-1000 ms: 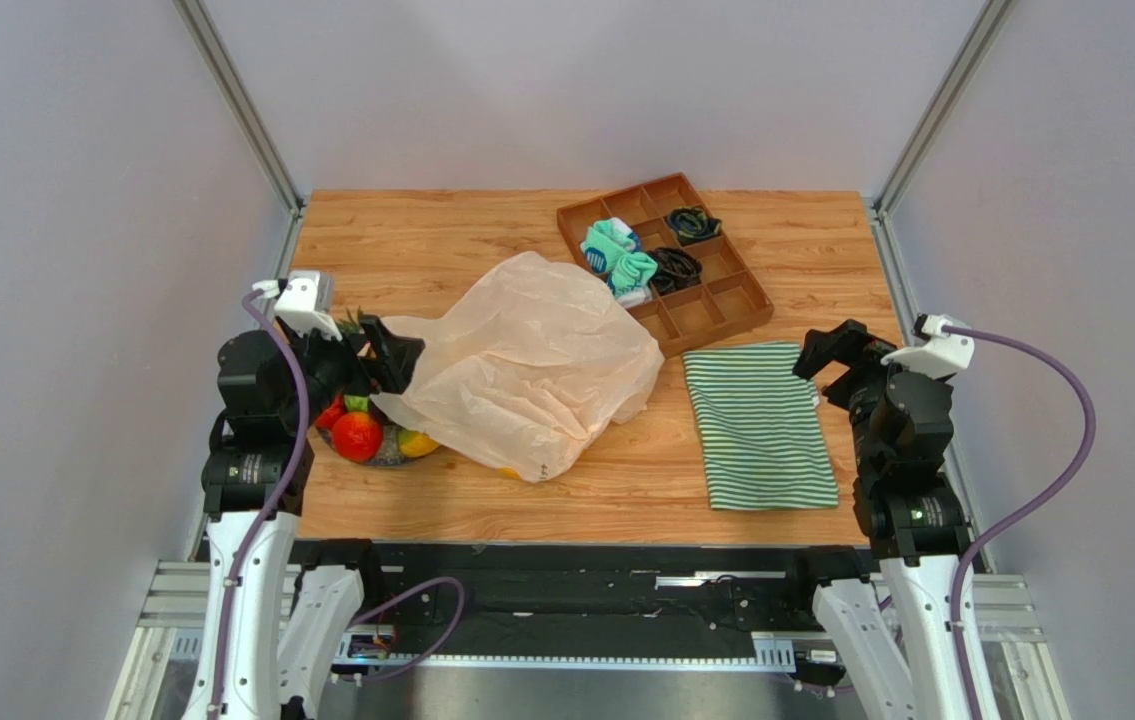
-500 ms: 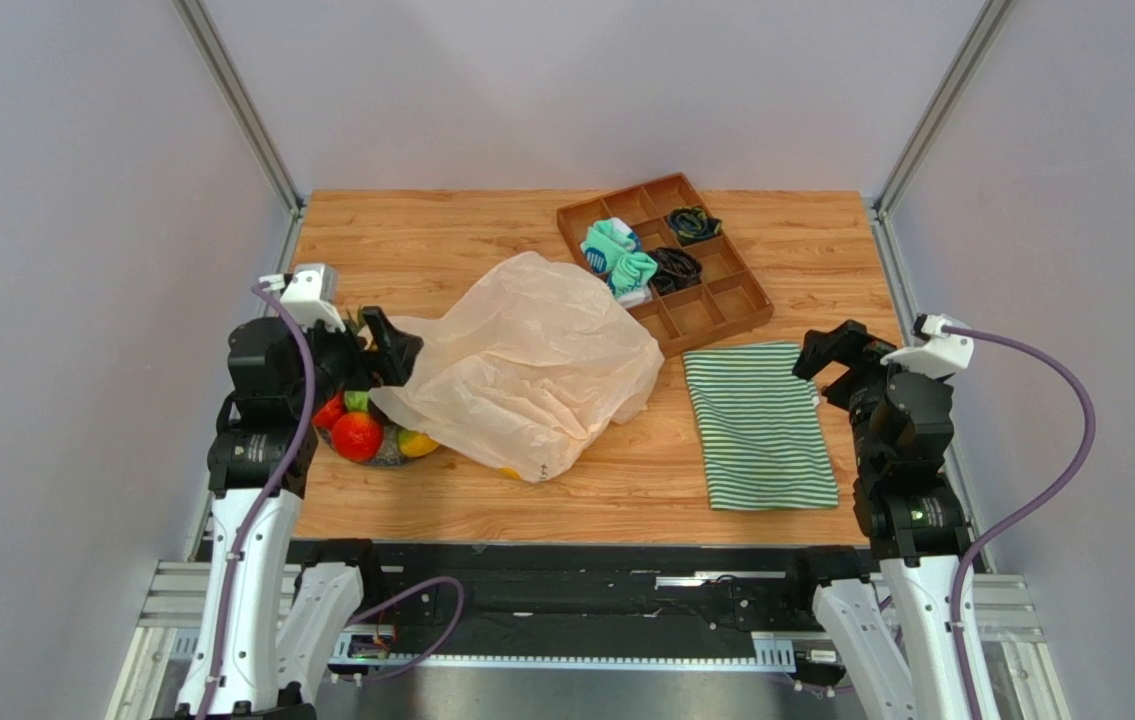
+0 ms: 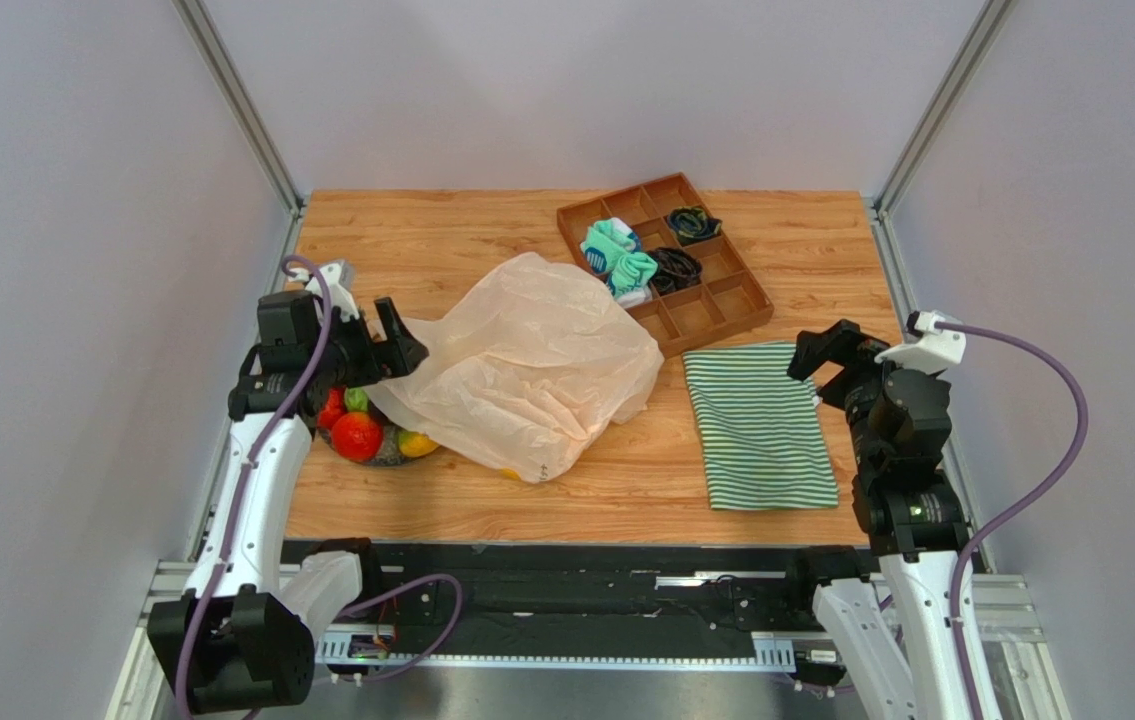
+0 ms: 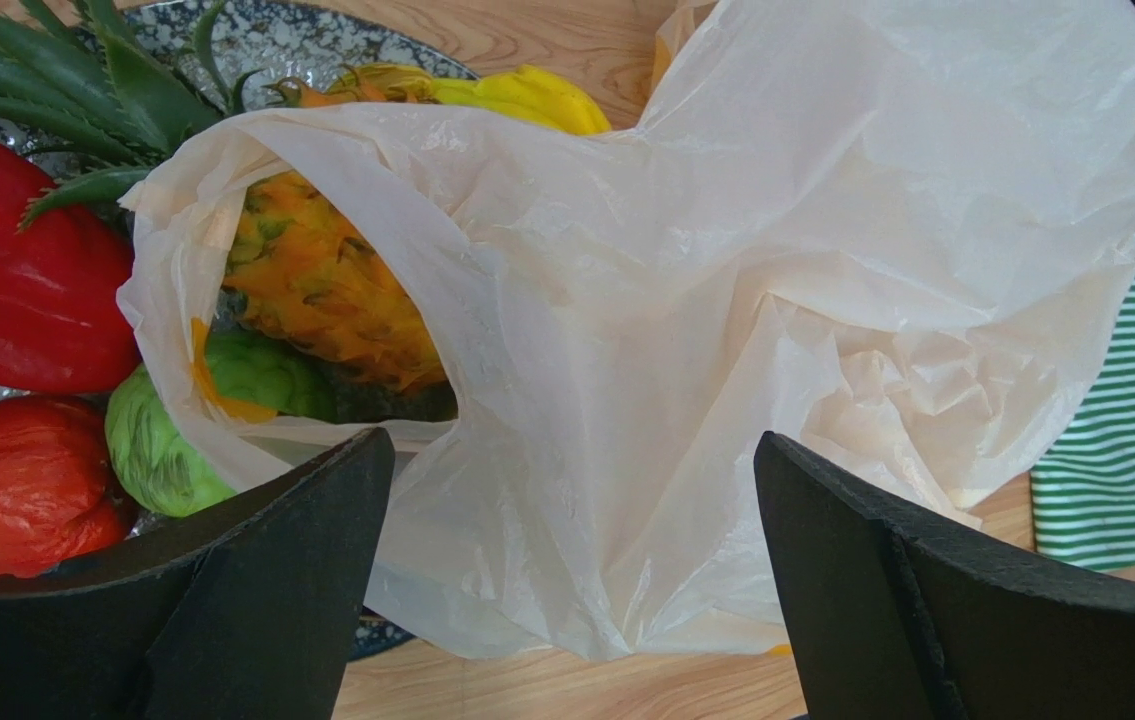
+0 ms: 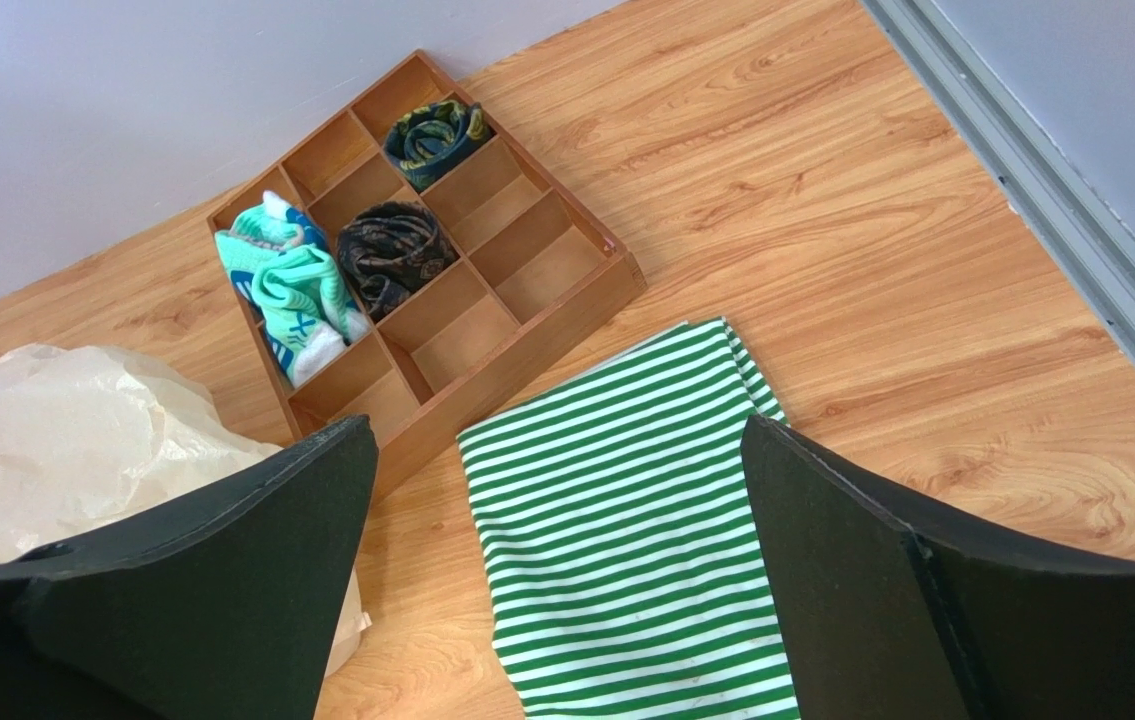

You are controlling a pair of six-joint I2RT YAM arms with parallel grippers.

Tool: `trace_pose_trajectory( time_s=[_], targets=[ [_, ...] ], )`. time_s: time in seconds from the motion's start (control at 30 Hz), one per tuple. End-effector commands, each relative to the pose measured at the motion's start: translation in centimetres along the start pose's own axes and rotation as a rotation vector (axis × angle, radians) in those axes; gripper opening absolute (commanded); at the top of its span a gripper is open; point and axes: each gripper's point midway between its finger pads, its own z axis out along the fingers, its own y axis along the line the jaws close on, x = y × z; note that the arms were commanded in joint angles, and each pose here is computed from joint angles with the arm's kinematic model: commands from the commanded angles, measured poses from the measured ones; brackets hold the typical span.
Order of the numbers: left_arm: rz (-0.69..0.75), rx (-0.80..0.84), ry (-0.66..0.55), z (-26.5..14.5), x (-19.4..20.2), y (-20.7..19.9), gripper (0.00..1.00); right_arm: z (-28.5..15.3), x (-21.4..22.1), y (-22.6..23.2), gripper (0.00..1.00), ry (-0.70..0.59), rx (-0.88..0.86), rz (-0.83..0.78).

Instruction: Place the fruits into the plastic bag

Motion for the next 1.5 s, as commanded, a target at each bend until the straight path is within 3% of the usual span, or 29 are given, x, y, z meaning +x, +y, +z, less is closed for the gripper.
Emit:
trace_pose_trajectory(
  time_s=[0.0, 0.2, 0.27, 0.37, 0.4, 0.47, 0.5, 0.6, 0.87, 1.0, 1.17, 1.47],
  targets=[
    [0.016, 0.009, -0.069, -0.5, -1.9, -0.4, 0.98, 0.2, -0.8, 0.9, 0.96, -0.014, -0.038, -0.002],
    [0.001, -0.008, 0.009, 1.0, -1.1, 0.4, 0.93, 0.4, -0.4, 1.2, 0.96, 0.004, -0.054, -0.002],
    [-0.001, 0.001, 0.021, 1.4, -1.1, 0.4, 0.82, 0.4, -0.4, 1.2, 0.96, 0.005, -0.053, -0.004],
    [-0.003, 0.014, 0.039, 1.7, -0.9, 0.3, 0.63, 0.4, -0.4, 1.3, 0.96, 0.007, -0.057, -0.003],
    [0.001, 0.024, 0.040, 1.7, -0.9, 0.1, 0.50, 0.4, -0.4, 1.3, 0.95, 0.007, -0.057, -0.003],
    [0.005, 0.035, 0.035, 1.6, -1.0, -0.1, 0.34, 0.4, -0.4, 1.3, 0.96, 0.007, -0.061, -0.004],
    [0.008, 0.048, 0.033, 1.5, -1.0, -0.3, 0.19, 0.4, -0.4, 1.3, 0.95, 0.008, -0.059, -0.004],
    [0.044, 0.116, -0.026, 0.6, -2.1, -1.9, 0.00, 0.3, -0.6, 1.5, 0.95, 0.008, -0.064, -0.007],
    [0.295, 0.435, -0.274, -5.0, -4.5, -10.4, 0.00, -0.9, -1.7, 3.9, 0.90, 0.038, -0.168, 0.034],
    [0.418, 0.618, -0.340, -8.3, -3.4, -15.1, 0.00, -2.2, -1.2, 8.3, 0.87, 0.122, -0.385, 0.157],
    [0.541, 0.842, -0.321, -10.8, -0.2, -20.6, 0.00, -3.8, -0.6, 12.9, 0.87, 0.218, -0.598, 0.318],
    [0.650, 1.076, -0.112, -11.1, 6.0, -26.4, 0.00, -7.2, -0.2, 18.1, 0.95, 0.348, -0.783, 0.429]
  ],
)
